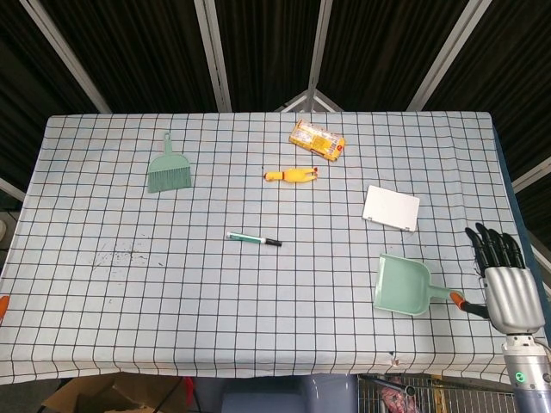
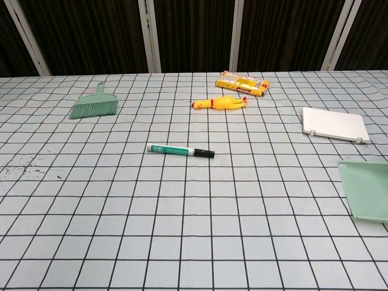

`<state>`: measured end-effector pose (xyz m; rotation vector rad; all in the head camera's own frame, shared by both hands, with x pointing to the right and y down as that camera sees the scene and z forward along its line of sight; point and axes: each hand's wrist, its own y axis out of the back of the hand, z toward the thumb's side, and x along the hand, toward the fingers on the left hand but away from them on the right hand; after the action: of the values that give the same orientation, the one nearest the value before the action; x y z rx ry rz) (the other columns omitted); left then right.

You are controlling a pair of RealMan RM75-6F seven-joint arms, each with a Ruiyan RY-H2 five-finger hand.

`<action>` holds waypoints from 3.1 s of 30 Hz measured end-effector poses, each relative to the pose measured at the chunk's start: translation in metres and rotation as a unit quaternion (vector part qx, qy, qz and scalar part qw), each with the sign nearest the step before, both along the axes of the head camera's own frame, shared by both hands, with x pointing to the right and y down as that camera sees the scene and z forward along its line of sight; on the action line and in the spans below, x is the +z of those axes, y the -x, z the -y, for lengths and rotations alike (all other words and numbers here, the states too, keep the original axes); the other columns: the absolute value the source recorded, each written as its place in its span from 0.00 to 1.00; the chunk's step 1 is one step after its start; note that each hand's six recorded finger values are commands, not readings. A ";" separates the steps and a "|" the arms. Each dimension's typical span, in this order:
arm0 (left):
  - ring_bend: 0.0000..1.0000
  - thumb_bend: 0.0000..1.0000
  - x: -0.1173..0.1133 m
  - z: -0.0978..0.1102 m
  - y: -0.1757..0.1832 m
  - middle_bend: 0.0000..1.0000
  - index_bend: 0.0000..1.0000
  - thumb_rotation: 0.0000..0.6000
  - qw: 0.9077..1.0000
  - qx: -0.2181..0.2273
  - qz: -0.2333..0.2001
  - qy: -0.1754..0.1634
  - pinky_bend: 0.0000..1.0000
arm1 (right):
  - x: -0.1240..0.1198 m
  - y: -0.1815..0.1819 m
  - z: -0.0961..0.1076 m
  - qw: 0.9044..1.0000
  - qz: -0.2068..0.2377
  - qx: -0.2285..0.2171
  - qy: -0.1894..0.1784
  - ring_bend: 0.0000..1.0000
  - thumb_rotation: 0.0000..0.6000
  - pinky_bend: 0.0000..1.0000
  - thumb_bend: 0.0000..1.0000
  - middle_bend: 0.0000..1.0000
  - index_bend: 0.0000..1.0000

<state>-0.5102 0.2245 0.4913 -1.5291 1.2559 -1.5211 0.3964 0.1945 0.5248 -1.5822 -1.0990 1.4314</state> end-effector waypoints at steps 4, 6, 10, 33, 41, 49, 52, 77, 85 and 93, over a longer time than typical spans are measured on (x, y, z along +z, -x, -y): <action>0.00 0.47 -0.002 0.003 -0.003 0.01 0.17 1.00 1.000 0.008 -0.003 -0.005 0.00 | 0.002 -0.001 -0.001 1.000 -0.002 0.000 0.002 0.02 1.00 0.00 0.09 0.00 0.02; 0.00 0.47 -0.002 0.005 -0.006 0.01 0.16 1.00 1.000 0.014 -0.001 -0.007 0.00 | 0.004 -0.001 -0.001 1.000 -0.002 0.000 0.005 0.02 1.00 0.00 0.09 0.00 0.02; 0.00 0.47 0.000 0.009 -0.010 0.01 0.16 1.00 1.000 0.025 0.009 -0.002 0.00 | 0.009 -0.001 0.000 1.000 0.000 0.001 0.011 0.02 1.00 0.00 0.09 0.00 0.02; 0.00 0.47 0.044 0.074 -0.041 0.01 0.19 1.00 0.999 0.033 -0.034 0.004 0.00 | 0.028 0.001 0.010 0.999 -0.019 0.002 0.033 0.02 1.00 0.00 0.09 0.00 0.02; 0.00 0.47 0.058 0.120 -0.048 0.01 0.19 1.00 0.999 0.022 -0.017 0.020 0.00 | 0.024 -0.004 0.018 0.999 -0.026 0.018 0.035 0.02 1.00 0.00 0.09 0.00 0.02; 0.00 0.47 0.064 0.169 -0.076 0.01 0.19 1.00 0.999 0.029 0.002 0.017 0.00 | 0.027 -0.013 0.023 0.998 -0.031 0.043 0.043 0.02 1.00 0.00 0.09 0.00 0.02; 0.00 0.47 0.073 0.184 -0.091 0.00 0.18 1.00 0.999 0.036 0.006 0.024 0.00 | 0.026 -0.016 0.025 0.997 -0.039 0.046 0.044 0.02 1.00 0.00 0.09 0.00 0.02; 0.00 0.48 0.131 0.224 -0.245 0.00 0.28 1.00 0.983 0.065 0.007 0.170 0.00 | 0.010 -0.012 0.037 0.996 -0.055 0.051 0.045 0.02 1.00 0.00 0.09 0.00 0.02; 0.00 0.48 0.129 0.206 -0.315 0.00 0.32 1.00 0.957 0.073 -0.014 0.281 0.00 | 0.019 -0.008 0.037 0.996 -0.051 0.047 0.052 0.02 1.00 0.00 0.09 0.00 0.02; 0.00 0.47 0.144 0.202 -0.363 0.00 0.35 1.00 0.954 0.123 -0.058 0.269 0.00 | 0.024 -0.011 0.036 0.996 -0.053 0.049 0.057 0.02 1.00 0.00 0.09 0.00 0.02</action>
<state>-0.1470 0.0221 0.6351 -2.0549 0.6932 -1.7055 0.4076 0.1588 0.5483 -1.5282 -1.0623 1.6495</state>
